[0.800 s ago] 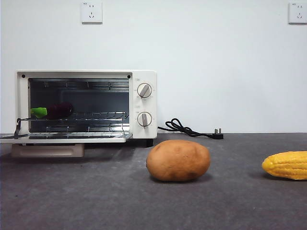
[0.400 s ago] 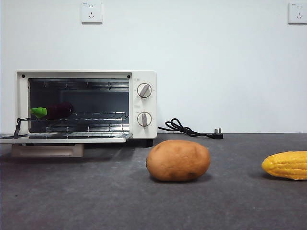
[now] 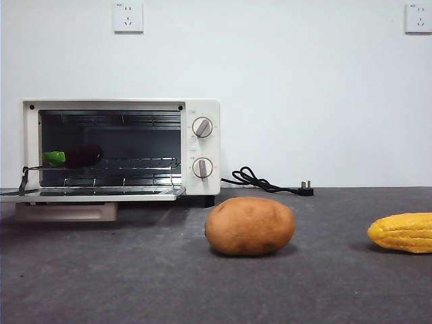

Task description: Take the eggplant from the table,put the eggplant in the oven

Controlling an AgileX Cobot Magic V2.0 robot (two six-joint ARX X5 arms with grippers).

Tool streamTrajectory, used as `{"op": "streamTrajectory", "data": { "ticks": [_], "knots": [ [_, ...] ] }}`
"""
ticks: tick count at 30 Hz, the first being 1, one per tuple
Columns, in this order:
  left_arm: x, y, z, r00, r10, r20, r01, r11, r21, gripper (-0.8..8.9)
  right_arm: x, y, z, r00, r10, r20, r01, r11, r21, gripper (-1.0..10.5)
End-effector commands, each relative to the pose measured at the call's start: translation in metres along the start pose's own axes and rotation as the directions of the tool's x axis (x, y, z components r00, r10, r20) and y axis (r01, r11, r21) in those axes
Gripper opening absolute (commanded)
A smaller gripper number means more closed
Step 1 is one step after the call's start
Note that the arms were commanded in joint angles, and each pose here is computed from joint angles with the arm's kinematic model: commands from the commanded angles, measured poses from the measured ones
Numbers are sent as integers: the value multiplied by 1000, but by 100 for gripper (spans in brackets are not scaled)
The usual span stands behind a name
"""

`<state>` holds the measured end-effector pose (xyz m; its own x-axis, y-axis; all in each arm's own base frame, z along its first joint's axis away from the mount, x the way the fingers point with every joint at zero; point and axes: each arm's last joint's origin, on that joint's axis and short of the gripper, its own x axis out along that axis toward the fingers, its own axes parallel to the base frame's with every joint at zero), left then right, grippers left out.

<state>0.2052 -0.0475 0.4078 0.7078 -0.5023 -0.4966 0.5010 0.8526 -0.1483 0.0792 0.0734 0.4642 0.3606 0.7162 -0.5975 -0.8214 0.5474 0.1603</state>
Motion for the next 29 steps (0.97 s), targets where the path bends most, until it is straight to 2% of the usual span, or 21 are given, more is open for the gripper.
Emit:
{"op": "streamTrajectory", "data": {
  "ticks": [1,6,12,19,23,26,29],
  "knots": [
    [2,35,1,999,-28,31,31,995,-95,-7,-5,2,-10,1000,-25,-11,25,1000,-8,-12],
    [-9,95,-11,994,107,30,-98,969,-228,-7,-17,4,-20,988,-151,13,151,988,-17,-12],
    [-11,142,-27,985,173,2,-164,939,-303,-7,-22,5,-23,984,-175,26,175,984,-19,-12],
    [36,190,-54,985,110,-132,-151,923,-354,-6,-18,4,-25,984,-177,12,177,984,-17,-12],
    [58,214,-74,978,79,-193,-150,909,-389,-6,-17,2,-26,976,-217,-1,217,976,-15,-12],
    [69,233,-91,971,67,-229,-162,890,-426,-6,-17,0,-26,965,-261,-5,261,965,-15,-11],
    [75,250,-107,965,62,-254,-178,866,-468,-6,-17,0,-26,963,-268,-5,268,963,-14,-12]
  ]
}}
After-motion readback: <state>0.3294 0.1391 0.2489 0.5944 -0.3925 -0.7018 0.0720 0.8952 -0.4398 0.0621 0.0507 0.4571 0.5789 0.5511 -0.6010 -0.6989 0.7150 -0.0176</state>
